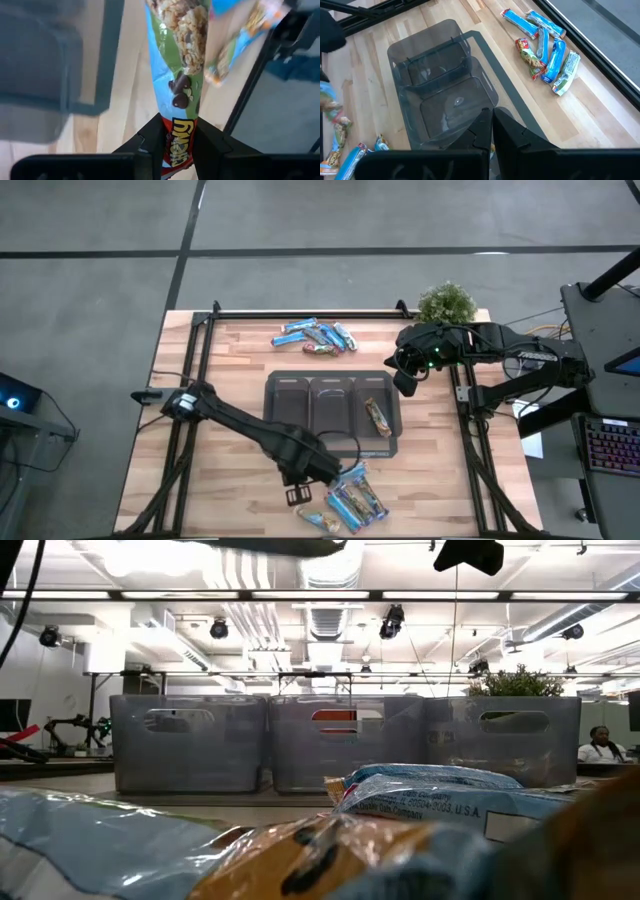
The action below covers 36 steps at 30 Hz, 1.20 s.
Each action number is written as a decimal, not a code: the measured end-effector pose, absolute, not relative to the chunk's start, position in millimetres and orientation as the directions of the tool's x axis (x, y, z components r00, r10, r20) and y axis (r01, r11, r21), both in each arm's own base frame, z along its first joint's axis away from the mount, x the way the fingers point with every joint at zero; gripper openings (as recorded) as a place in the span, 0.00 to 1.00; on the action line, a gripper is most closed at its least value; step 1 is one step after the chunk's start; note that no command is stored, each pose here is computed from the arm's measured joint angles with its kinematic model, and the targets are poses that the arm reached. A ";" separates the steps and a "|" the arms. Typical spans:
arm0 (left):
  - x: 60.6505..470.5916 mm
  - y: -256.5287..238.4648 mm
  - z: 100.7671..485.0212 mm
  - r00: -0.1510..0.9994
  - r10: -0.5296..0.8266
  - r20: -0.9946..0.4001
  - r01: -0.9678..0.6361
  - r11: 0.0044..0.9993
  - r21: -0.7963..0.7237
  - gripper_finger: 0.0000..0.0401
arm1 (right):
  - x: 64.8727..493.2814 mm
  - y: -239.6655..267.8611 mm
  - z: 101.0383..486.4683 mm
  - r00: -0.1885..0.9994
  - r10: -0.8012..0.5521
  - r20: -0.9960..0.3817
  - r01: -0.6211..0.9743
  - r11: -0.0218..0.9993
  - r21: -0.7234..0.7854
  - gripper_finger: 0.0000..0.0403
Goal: Pick and place Granola Bars by type
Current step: Put the red granola bar into the left black bin
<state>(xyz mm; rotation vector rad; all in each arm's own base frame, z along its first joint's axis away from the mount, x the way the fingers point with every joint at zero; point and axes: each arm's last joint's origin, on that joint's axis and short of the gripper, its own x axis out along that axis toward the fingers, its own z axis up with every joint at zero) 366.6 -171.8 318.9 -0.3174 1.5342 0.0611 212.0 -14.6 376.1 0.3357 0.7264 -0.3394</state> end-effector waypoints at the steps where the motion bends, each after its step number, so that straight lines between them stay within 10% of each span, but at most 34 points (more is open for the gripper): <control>1: 366.5 -170.0 324.9 0.072 -0.151 -0.986 -0.235 0.958 -0.164 0.16 | 212.0 -14.6 376.1 0.698 -0.183 -0.692 0.412 0.893 0.179 0.02; 12: 363.4 -127.4 353.7 0.205 -0.030 -0.978 -0.355 0.929 -0.103 0.16 | 211.9 -14.6 376.1 0.698 -0.183 -0.692 0.411 0.894 0.178 0.02; 24: 349.0 -85.1 327.2 0.074 0.069 -0.995 -0.524 0.852 0.020 0.16 | 211.6 -14.5 375.8 0.695 -0.183 -0.696 0.411 0.895 0.175 0.02; 36: 317.9 -49.3 290.6 0.089 0.075 -0.993 -0.860 0.509 -0.039 0.16 | 211.5 -14.6 375.7 0.694 -0.183 -0.696 0.409 0.896 0.171 0.02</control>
